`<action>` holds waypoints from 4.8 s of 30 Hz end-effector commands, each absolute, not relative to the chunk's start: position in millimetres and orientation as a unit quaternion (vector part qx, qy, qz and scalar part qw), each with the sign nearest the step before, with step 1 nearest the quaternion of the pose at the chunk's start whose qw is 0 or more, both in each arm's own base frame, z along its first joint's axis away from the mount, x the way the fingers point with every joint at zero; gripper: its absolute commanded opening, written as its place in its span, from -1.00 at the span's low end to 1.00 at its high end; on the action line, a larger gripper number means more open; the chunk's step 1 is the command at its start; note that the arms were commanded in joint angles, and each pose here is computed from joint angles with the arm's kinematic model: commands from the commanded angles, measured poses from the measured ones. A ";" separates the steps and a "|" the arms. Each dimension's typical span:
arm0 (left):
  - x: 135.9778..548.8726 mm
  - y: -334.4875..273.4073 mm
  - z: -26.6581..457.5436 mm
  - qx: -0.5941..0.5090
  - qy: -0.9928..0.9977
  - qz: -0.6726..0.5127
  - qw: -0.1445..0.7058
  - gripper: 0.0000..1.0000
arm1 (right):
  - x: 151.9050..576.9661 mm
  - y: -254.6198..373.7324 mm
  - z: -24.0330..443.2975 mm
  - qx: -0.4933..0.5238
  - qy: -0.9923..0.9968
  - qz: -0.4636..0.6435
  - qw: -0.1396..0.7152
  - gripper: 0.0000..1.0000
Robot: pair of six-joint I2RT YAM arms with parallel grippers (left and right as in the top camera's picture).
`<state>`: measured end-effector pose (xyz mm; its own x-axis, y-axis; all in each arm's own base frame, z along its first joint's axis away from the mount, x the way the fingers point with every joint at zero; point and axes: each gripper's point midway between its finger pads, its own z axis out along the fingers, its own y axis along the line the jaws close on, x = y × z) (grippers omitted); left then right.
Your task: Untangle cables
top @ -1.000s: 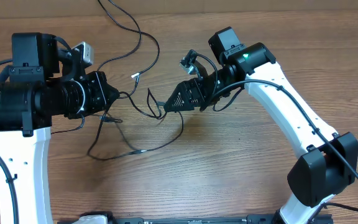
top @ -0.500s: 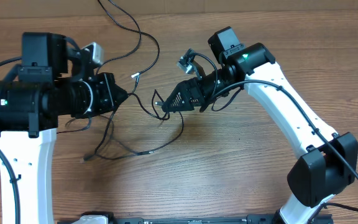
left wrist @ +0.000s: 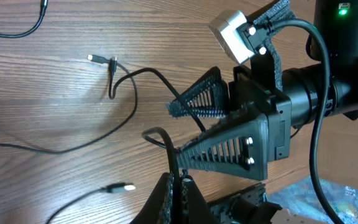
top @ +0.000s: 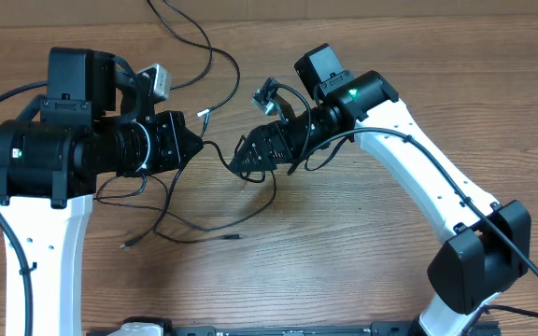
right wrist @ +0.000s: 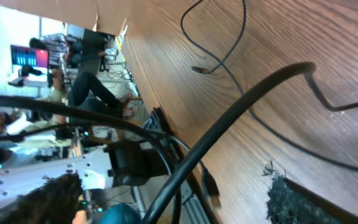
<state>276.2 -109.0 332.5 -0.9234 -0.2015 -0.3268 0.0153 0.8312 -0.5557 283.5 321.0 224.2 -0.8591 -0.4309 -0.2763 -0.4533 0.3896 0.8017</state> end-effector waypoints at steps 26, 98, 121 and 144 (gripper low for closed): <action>275.6 -107.0 334.8 -0.043 0.940 -0.276 0.197 0.85 | 304.4 299.5 193.2 -0.165 0.908 0.384 0.005 -0.92; 272.4 -87.4 322.2 -0.065 0.955 -0.216 0.191 0.99 | 295.1 -269.7 257.3 0.662 0.730 -0.017 0.167 -0.92; 271.2 -87.1 321.6 -0.065 0.956 -0.216 0.188 0.99 | 337.4 -179.5 136.0 0.524 0.849 -0.022 0.066 -0.33; 270.7 -87.1 321.3 -0.066 0.956 -0.216 0.187 0.99 | 319.4 -169.2 131.0 0.529 0.849 -0.009 0.022 1.00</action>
<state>270.5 -86.7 317.1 -0.9255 -0.2203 -0.3080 -0.0650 0.8937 -0.4440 317.3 -149.4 117.2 -0.4824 0.8759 -0.0089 0.8759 0.4821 -0.0195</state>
